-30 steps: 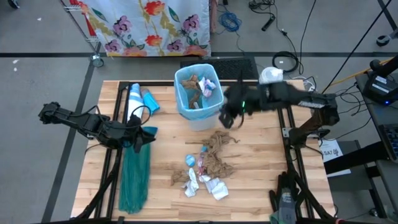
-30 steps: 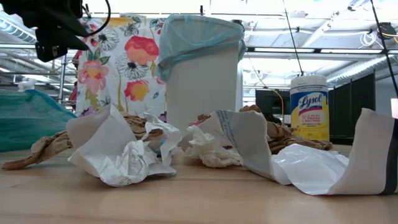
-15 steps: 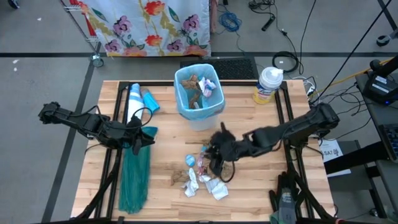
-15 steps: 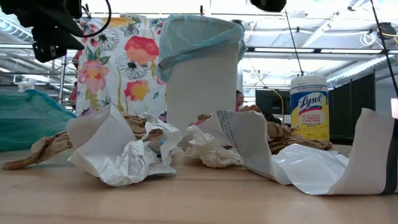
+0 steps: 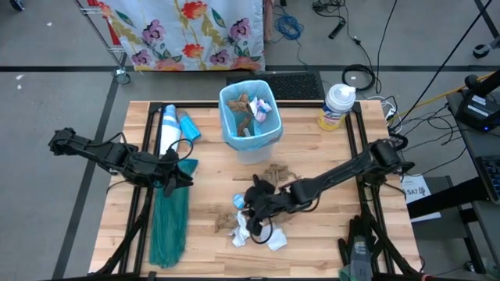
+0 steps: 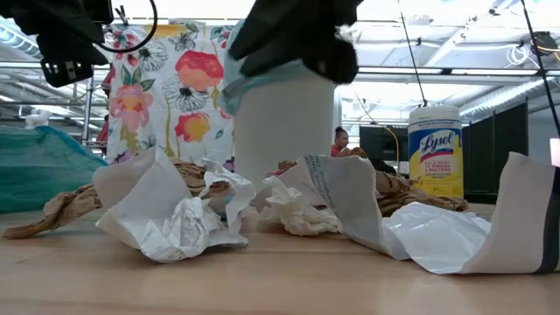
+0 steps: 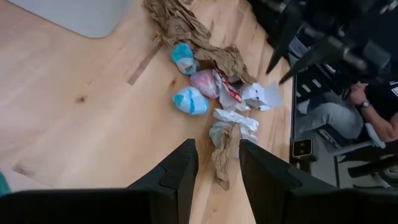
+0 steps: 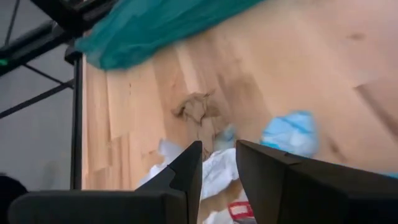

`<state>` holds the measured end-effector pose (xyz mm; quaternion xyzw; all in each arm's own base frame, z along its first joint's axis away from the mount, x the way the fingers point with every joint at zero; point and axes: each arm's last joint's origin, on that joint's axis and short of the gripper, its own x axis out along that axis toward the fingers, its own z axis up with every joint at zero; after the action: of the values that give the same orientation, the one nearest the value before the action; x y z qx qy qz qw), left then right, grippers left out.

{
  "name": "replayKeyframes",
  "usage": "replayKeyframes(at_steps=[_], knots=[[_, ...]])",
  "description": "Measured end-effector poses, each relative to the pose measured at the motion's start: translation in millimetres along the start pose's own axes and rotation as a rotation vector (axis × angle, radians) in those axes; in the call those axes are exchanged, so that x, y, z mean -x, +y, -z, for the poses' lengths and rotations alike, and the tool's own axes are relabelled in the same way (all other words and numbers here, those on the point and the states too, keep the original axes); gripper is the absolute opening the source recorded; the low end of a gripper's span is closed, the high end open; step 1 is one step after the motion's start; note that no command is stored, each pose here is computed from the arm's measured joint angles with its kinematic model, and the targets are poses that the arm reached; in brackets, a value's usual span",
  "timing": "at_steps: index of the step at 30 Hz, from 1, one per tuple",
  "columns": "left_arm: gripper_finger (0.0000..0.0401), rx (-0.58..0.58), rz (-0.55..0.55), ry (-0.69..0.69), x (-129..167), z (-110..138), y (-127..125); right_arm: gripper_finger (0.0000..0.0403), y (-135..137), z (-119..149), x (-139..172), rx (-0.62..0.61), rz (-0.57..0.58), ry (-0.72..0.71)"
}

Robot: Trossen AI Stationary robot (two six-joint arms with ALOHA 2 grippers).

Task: Place trash/remove bag and relplace
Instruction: Put the brown napkin into the trash bin

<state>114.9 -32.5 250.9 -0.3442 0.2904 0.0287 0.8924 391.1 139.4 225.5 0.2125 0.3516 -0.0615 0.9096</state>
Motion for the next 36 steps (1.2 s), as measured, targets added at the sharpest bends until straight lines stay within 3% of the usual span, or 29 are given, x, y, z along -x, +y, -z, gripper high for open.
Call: replayKeyframes(at_steps=[9,22,31,36], knots=[[0.0123,0.003,0.03,0.032,0,1,-1,0.0089,-8,17,-34,-0.033,0.01,0.072],[0.0123,0.004,0.034,0.038,0,1,-1,0.0092,-17,24,-18,-0.13,0.111,0.222],[0.0123,0.003,0.032,0.036,0,1,-1,0.0154,-23,16,4,-0.237,0.156,0.255],[0.0123,-0.002,0.029,0.033,0,1,-1,0.0177,-28,22,9,-0.335,0.238,0.312]])
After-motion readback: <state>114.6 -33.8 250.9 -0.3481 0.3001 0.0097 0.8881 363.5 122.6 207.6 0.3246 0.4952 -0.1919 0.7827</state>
